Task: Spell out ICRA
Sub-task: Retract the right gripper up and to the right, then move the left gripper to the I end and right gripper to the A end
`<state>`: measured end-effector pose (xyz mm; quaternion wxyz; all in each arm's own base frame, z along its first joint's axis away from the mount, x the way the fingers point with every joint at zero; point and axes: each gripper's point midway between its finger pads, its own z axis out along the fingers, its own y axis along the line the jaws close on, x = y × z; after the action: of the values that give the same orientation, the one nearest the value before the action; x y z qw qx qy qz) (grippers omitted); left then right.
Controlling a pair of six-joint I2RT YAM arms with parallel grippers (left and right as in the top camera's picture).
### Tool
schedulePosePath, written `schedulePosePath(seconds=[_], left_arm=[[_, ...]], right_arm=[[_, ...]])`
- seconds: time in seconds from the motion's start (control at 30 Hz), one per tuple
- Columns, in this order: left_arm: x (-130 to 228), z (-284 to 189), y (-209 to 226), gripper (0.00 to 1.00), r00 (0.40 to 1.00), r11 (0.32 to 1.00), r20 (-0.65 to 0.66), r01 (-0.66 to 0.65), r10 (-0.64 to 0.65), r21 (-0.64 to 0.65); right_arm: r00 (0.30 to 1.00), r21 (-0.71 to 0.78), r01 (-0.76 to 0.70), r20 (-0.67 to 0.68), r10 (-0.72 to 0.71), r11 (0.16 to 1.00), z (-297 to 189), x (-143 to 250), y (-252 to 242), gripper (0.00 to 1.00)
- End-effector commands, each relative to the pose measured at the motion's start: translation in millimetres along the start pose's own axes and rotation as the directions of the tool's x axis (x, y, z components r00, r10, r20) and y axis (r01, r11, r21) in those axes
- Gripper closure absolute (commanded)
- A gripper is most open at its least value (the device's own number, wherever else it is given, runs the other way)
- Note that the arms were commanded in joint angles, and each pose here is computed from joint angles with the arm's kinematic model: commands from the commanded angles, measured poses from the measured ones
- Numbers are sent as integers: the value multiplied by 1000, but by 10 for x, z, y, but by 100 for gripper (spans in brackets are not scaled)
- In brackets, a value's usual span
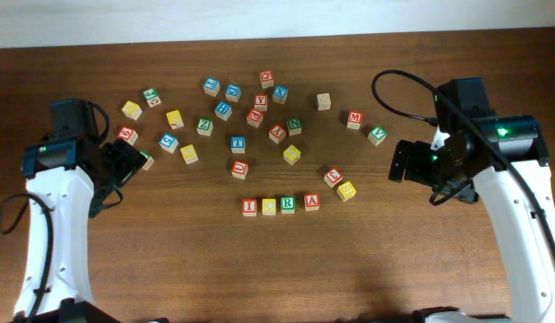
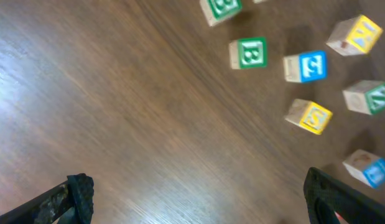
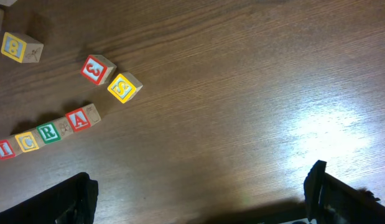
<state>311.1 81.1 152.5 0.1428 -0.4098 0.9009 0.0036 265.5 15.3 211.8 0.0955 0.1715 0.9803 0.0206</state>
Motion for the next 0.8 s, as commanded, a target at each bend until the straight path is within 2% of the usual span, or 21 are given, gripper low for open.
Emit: schedulePosePath(seconds=[0.0, 0.03, 0.07, 0.13, 0.17, 0.27, 0.3, 0.33, 0.5, 0.53, 0.63, 0.77], left_arm=[[263, -64, -137, 1, 991, 995, -130, 2, 11, 104], [397, -107, -265, 0, 978, 980, -193, -37, 75, 193], [504, -201, -514, 5, 951, 918, -205, -145, 232, 369], [624, -399, -765, 7, 907, 796, -165, -238, 387, 557], [632, -496, -818, 8, 896, 757, -133, -268, 423, 595], [551, -870, -921, 8, 861, 681, 44, -431, 507, 592], [543, -961, -939, 10, 851, 675, 90, -470, 517, 569], [566, -1017, -964, 1, 843, 661, 114, -489, 525, 569], [661, -1024, -933, 1, 836, 661, 87, -487, 541, 571], [686, -1020, -943, 1, 819, 642, 100, -513, 565, 570], [946, -1051, -1043, 1, 713, 532, 139, -624, 687, 572], [1171, -909, -996, 1, 606, 518, 107, -747, 788, 416]], right_arm=[[1000, 5, 5, 20, -5, 1000, -11, -54, -10, 2], [1000, 5, 5, 21, -5, 1000, -11, -56, -10, 2], [1000, 4, 6, 21, -6, 1000, -7, -56, -6, 2], [1000, 1, 8, 20, -8, 1000, 20, -56, 4, 2], [1000, 1, 8, 19, -8, 1000, 46, -57, 5, 2], [1000, 6, 8, 1, -8, 1000, 143, -62, 11, 2], [1000, 2, 8, -14, -8, 1000, 205, -69, 34, 2], [999, -9, 8, -33, -8, 1000, 258, -65, 64, 2], [996, -6, 6, -89, -7, 1000, 531, -87, 111, 2], [995, -2, 6, -99, -6, 1000, 577, -99, 117, 2], [994, 2, 6, -110, -6, 1000, 683, -148, 139, 2], [994, 3, 6, -111, -6, 1000, 706, -160, 144, 2]])
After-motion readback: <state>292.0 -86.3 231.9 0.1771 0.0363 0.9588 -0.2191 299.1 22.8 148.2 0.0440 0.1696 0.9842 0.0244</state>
